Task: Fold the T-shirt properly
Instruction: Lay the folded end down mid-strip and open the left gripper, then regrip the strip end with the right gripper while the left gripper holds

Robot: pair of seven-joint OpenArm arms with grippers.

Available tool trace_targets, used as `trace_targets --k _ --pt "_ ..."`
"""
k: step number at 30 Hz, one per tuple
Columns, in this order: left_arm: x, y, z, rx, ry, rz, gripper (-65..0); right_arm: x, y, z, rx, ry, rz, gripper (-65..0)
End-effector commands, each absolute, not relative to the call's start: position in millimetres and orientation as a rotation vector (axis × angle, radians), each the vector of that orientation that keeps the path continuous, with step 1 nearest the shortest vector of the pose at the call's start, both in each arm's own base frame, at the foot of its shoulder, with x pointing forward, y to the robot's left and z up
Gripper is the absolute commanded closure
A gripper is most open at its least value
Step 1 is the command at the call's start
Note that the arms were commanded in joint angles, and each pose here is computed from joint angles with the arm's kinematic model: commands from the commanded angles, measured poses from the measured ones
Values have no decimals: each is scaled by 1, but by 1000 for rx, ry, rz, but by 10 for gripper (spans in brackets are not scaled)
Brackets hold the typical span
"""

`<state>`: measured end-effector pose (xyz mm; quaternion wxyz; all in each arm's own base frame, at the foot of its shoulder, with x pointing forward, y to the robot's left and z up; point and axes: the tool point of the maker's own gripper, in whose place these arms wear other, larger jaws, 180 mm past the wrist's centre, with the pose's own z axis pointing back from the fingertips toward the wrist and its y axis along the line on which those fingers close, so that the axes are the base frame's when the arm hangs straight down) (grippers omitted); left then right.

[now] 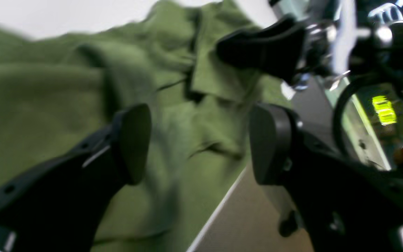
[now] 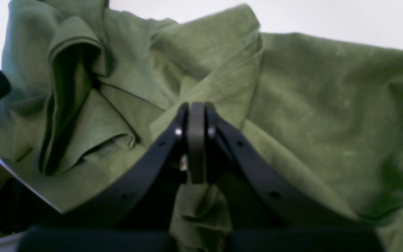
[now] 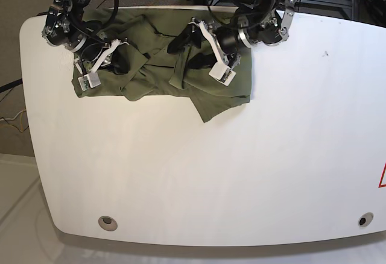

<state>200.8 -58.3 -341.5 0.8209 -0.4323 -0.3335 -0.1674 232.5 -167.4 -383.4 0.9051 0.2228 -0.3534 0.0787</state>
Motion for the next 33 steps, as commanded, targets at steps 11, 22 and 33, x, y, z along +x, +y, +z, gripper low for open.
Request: trace_targets --k 11,22,33 --pt "236 11 -334 -656 -844 -388 -405 243 -188 -359 479 -793 125 -340" --pt "212 -2 -331 -738 -813 -386 -415 241 -165 -332 613 -831 129 0" --pt "215 -2 -335 -784 -789 -340 -415 247 -178 -336 520 -844 112 -300"
